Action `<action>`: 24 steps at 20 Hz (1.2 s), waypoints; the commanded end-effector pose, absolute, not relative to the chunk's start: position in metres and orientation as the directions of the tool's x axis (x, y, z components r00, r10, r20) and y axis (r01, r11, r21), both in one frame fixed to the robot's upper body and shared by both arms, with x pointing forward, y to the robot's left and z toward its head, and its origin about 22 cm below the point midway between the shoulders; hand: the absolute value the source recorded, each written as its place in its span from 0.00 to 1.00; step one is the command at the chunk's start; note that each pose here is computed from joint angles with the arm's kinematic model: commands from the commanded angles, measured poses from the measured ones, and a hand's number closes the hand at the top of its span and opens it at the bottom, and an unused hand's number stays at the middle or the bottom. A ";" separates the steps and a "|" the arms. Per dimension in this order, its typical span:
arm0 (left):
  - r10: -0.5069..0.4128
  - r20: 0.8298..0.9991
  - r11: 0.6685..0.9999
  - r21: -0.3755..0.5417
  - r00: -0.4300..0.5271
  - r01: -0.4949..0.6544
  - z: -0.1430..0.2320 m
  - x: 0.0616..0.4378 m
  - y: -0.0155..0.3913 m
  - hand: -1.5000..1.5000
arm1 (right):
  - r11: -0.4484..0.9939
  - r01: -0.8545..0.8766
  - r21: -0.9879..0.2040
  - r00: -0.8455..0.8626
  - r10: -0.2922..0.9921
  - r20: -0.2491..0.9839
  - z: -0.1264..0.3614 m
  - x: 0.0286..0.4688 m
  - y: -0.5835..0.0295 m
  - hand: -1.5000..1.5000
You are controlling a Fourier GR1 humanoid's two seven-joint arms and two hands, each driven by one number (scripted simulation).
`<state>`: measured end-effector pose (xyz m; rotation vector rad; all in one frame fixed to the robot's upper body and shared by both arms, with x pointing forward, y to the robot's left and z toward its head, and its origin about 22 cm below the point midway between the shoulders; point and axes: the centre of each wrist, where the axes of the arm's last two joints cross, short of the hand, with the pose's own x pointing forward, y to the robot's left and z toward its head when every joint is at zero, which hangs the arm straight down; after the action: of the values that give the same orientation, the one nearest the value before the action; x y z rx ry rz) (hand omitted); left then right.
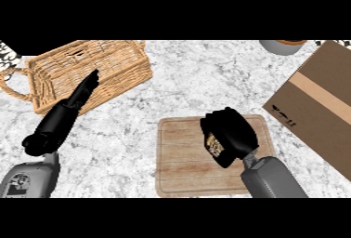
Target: Pick the cupcake from the cutting board and place it in the cardboard box
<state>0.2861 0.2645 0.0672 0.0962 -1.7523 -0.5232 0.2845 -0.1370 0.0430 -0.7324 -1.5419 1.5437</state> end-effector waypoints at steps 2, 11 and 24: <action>-0.343 0.907 0.893 0.396 -0.245 0.214 0.064 0.290 0.290 0.50 | 0.129 -0.008 -0.992 -0.508 0.853 0.115 0.065 0.268 -0.148 1.00; -0.348 0.906 0.896 0.398 -0.242 0.199 0.065 0.289 0.274 0.50 | 0.345 0.223 -0.912 -0.294 0.916 0.274 0.158 0.255 -0.191 1.00; -0.355 0.901 0.888 0.408 -0.249 0.212 0.074 0.278 0.263 0.50 | 0.407 0.417 -0.813 0.048 0.883 0.467 0.205 0.297 -0.314 1.00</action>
<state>0.2864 0.2699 0.0666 0.1059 -1.7466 -0.5290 0.2969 -0.2719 0.2018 -1.1630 -1.5930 0.6140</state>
